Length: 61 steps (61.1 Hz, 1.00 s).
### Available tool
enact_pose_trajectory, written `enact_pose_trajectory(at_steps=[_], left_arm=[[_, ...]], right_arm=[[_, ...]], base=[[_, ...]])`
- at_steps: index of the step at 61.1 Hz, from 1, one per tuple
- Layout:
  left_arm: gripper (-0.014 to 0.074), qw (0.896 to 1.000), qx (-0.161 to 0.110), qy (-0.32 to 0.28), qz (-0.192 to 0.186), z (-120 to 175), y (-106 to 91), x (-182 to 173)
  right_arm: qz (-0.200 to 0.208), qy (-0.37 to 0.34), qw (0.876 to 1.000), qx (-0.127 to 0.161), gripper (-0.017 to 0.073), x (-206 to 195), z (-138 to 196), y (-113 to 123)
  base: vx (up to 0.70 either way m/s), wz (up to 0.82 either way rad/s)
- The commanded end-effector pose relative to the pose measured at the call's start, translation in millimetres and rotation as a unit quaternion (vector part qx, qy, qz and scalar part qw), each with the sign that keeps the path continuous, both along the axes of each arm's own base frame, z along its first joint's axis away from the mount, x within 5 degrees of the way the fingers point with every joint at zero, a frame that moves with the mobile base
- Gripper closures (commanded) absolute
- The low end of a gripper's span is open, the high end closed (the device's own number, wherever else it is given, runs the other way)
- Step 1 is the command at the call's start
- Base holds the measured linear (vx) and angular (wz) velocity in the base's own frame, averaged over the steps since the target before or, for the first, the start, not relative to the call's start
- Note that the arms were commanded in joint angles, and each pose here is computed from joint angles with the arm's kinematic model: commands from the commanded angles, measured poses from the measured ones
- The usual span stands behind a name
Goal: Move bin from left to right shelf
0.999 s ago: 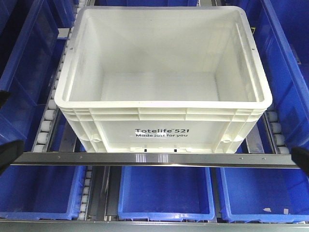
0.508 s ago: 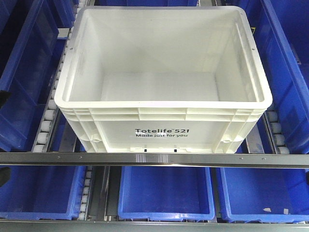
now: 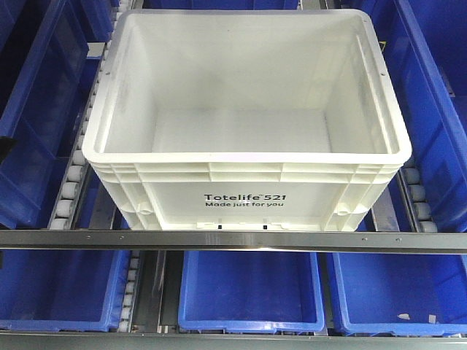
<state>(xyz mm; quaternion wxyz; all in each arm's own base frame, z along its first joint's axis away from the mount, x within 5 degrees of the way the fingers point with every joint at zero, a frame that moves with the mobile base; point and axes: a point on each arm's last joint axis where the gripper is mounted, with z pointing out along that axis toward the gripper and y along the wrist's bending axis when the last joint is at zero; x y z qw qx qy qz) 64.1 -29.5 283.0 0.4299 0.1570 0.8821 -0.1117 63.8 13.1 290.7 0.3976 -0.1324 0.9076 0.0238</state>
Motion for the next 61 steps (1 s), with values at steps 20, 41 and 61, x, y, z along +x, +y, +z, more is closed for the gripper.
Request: enact_pose_trajectory(at_steps=[20, 41, 61], left_arm=[[0.0603, 0.977, -0.028, -0.195, 0.076, -3, 15.4, -6], [0.0603, 0.928, -0.055, -0.340, 0.142, -60, 23.8, -9], [0.0603, 0.921, -0.061, -0.357, 0.141, -73, 23.8, -10]], right_arm=[[0.005, -0.034, 0.999, 0.002, 0.0567, 4, 10, 1], [0.005, -0.033, 0.999, 0.002, 0.0566, 4, 10, 1], [0.005, -0.032, 0.999, 0.002, 0.0566, 4, 10, 1]], base=[[0.00, 0.00], [0.00, 0.00], [0.00, 0.00]])
